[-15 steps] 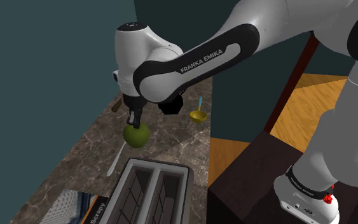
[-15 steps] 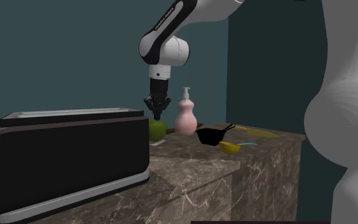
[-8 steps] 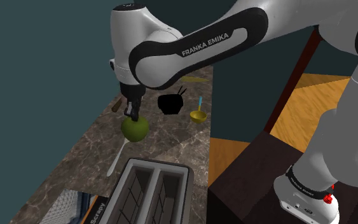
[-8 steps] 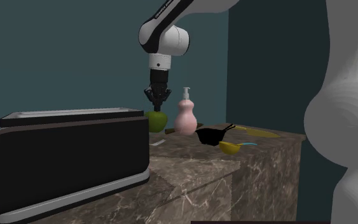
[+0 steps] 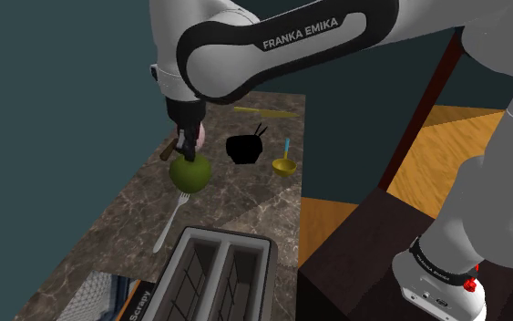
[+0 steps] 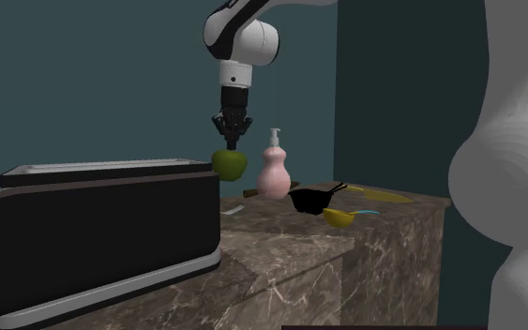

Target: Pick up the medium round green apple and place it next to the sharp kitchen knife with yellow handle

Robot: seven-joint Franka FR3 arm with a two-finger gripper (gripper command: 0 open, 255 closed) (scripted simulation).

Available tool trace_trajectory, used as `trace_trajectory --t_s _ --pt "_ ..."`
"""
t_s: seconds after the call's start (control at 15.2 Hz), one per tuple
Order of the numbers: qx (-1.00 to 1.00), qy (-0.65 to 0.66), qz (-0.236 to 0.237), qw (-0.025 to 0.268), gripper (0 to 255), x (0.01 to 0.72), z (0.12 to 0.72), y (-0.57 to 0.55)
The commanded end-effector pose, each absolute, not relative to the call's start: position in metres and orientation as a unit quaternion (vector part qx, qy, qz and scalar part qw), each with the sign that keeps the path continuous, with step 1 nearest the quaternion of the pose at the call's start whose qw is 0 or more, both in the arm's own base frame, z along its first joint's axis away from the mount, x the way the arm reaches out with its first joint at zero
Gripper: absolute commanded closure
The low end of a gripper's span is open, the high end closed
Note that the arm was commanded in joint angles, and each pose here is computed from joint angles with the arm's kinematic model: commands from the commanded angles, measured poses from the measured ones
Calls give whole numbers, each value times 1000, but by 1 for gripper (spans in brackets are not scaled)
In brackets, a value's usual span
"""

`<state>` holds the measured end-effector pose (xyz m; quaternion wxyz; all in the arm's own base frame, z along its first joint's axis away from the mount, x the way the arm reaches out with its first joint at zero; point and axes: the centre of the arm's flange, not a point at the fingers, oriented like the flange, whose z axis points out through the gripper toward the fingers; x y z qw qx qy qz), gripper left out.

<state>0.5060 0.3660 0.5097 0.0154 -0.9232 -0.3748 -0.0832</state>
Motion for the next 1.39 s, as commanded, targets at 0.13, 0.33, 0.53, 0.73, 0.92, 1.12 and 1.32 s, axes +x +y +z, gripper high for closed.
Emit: trace_trajectory --t_s 0.13,0.33,0.53,0.73,0.92,1.12,1.32 --pt "-923 -375 -83 15 255 505 531 366" --pt "-923 -375 -83 15 255 505 547 366" --pt "-923 -375 -83 15 255 513 551 340" --pt "-923 -375 -83 15 255 524 552 302" --pt "-923 -375 -83 15 255 534 552 264" --pt "-923 -375 -83 15 255 545 552 226" --pt "-923 -375 -83 15 255 556 552 188"
